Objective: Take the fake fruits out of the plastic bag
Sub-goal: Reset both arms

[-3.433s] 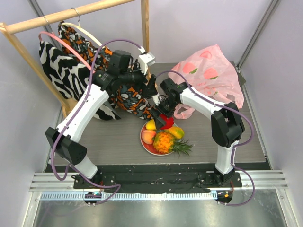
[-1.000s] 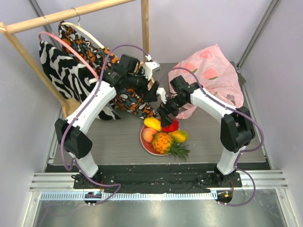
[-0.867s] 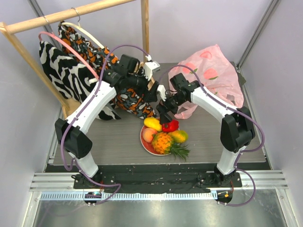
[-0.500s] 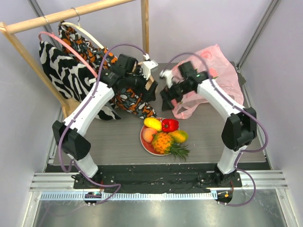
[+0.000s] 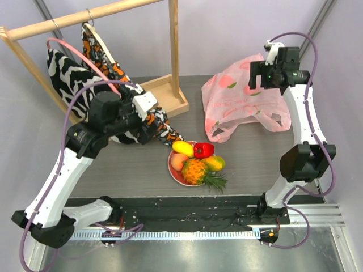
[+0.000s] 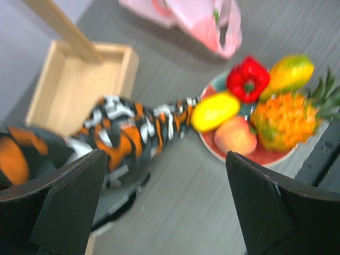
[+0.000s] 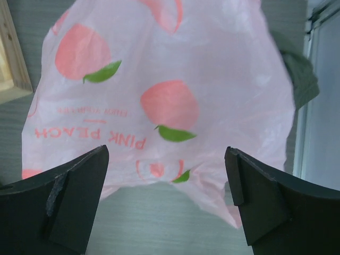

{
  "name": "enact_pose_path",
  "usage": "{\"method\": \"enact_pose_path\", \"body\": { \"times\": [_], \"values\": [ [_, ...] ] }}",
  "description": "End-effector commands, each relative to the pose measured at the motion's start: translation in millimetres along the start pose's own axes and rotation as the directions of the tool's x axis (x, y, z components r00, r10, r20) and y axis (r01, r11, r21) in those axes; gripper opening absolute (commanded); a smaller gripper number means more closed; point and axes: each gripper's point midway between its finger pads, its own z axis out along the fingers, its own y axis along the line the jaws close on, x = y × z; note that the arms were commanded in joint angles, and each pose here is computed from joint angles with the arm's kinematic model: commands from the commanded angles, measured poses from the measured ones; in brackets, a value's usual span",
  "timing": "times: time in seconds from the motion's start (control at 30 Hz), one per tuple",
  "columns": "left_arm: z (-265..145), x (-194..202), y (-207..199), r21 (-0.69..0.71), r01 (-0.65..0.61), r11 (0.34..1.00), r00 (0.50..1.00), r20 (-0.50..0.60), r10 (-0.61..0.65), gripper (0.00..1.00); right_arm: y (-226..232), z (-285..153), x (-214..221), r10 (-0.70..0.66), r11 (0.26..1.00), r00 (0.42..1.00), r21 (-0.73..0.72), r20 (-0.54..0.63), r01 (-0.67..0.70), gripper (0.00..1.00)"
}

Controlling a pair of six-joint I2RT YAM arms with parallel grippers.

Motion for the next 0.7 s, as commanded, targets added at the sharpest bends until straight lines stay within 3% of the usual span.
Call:
{"method": "enact_pose_path", "body": {
  "times": [0.0, 0.07, 0.13, 0.23, 0.3, 0.4, 0.47, 0.57, 0.67],
  "values": [
    [-10, 46, 5, -0.082, 0.023, 0.996, 0.995, -0.099, -0.031, 1.00, 4, -33, 5, 0.026, 0.998, 0.999, 0.052, 0.024, -0.027, 1.00],
    [-17, 65, 14, -0.164, 0.067, 0.984, 0.988, -0.129, -0.089, 1.00, 4, -36, 16, 0.039, 0.997, 0.999, 0.060, 0.004, -0.039, 1.00],
    [-36, 71, 30, -0.301, 0.146, 0.942, 0.981, -0.076, -0.177, 1.00, 3, -45, 24, 0.057, 0.995, 0.998, 0.078, -0.001, -0.057, 1.00],
    [-53, 90, 33, -0.399, 0.259, 0.880, 0.959, -0.006, -0.284, 1.00, -1, -51, 41, 0.072, 0.991, 0.997, 0.111, -0.024, -0.069, 1.00],
    [-59, 118, 38, -0.477, 0.291, 0.829, 0.939, -0.025, -0.344, 1.00, -2, -51, 50, 0.076, 0.990, 0.996, 0.123, -0.040, -0.071, 1.00],
    [-68, 149, 49, -0.598, 0.350, 0.721, 0.894, -0.016, -0.447, 1.00, -2, -50, 66, 0.095, 0.987, 0.993, 0.135, -0.067, -0.085, 1.00],
    [-74, 165, 61, -0.676, 0.408, 0.614, 0.847, 0.030, -0.530, 1.00, 0, -52, 73, 0.096, 0.988, 0.992, 0.128, -0.078, -0.085, 1.00],
    [-78, 175, 70, -0.708, 0.467, 0.531, 0.806, 0.093, -0.585, 1.00, 0, -55, 76, 0.094, 0.988, 0.993, 0.131, -0.077, -0.084, 1.00],
    [-76, 180, 71, -0.691, 0.522, 0.501, 0.775, 0.139, -0.616, 1.00, -1, -57, 82, 0.092, 0.987, 0.992, 0.140, -0.081, -0.079, 1.00]
  ]
}}
